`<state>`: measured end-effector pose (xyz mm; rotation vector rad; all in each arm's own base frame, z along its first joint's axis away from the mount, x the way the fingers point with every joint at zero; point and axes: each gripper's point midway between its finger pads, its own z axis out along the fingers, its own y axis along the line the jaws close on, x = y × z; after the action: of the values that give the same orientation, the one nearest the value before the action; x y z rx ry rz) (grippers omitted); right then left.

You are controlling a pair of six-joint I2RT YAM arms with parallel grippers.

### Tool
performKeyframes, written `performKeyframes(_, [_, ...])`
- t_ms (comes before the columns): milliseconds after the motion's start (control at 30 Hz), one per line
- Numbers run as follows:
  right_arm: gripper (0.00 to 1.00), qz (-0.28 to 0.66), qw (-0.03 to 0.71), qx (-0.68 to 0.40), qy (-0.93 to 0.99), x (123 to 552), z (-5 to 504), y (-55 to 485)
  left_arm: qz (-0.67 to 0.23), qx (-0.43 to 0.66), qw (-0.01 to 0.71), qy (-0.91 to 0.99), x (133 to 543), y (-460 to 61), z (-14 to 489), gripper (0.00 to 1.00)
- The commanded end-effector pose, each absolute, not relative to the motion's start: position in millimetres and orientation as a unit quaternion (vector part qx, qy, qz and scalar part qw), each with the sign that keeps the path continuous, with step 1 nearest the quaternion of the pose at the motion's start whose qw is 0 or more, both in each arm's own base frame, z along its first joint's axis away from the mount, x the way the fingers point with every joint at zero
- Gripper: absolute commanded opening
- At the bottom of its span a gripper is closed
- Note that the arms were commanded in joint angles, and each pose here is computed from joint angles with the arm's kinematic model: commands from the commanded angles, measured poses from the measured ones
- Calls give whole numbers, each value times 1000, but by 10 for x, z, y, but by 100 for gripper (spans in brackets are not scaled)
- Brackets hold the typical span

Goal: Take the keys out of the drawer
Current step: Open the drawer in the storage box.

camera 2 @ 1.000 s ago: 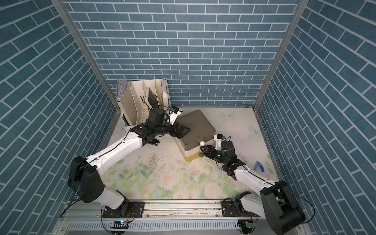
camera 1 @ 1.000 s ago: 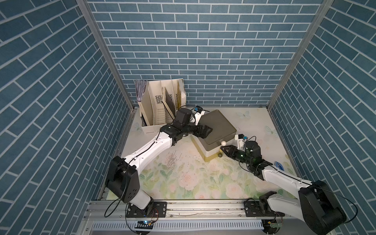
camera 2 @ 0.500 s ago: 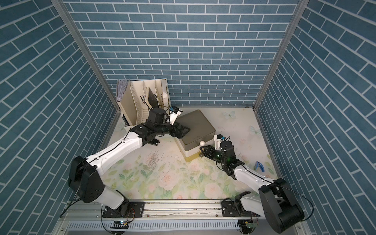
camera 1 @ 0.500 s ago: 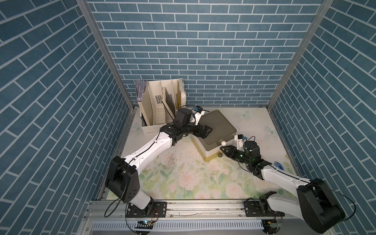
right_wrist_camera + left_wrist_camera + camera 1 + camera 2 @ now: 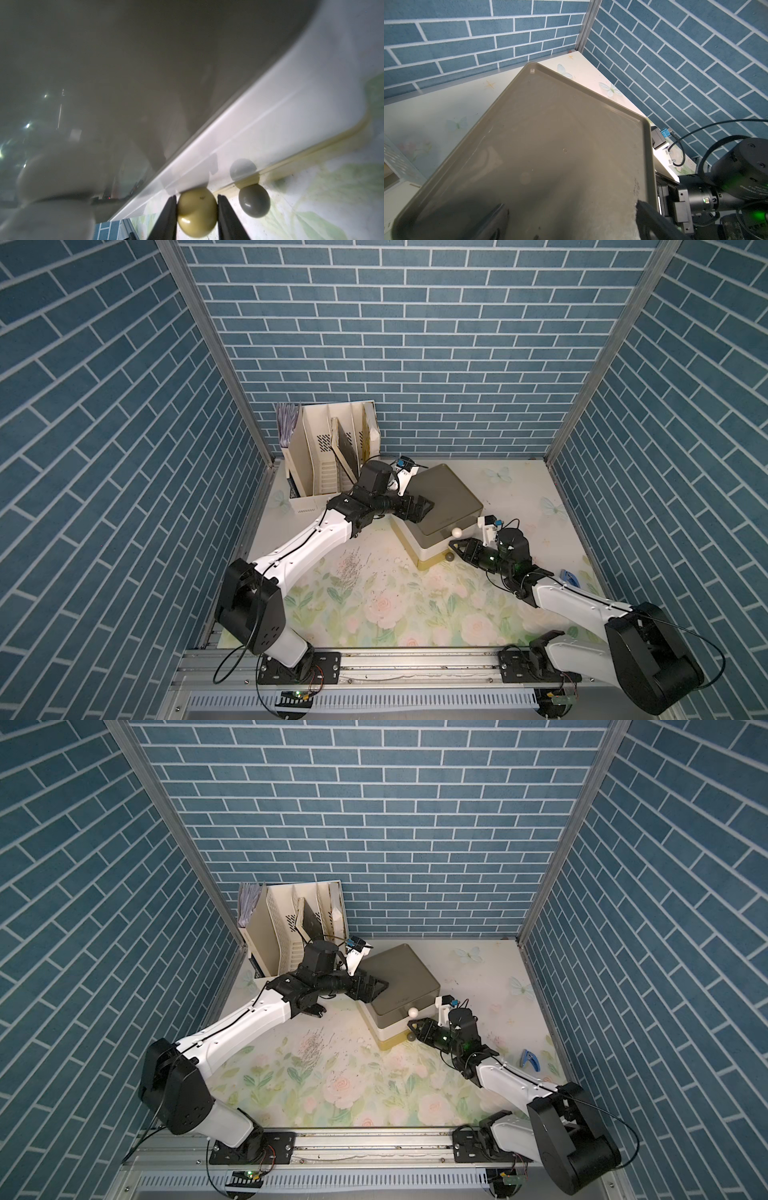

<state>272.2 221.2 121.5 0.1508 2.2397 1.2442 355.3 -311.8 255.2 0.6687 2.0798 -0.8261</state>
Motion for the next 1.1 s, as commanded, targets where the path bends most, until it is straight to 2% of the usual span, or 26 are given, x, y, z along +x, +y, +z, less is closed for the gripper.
performKeyframes(0, [24, 458, 284, 53, 841, 2702, 1203, 2221, -329, 270, 396, 813, 3545, -3152, 2610, 100])
performKeyframes(300, [20, 435, 286, 56, 852, 2540, 1169, 2073, -331, 269, 395, 814, 3553, -3171, 2602, 100])
performKeyframes(1067, [20, 383, 265, 98, 880, 1749, 841, 1486, -331, 263, 382, 822, 3571, -3228, 2449, 100])
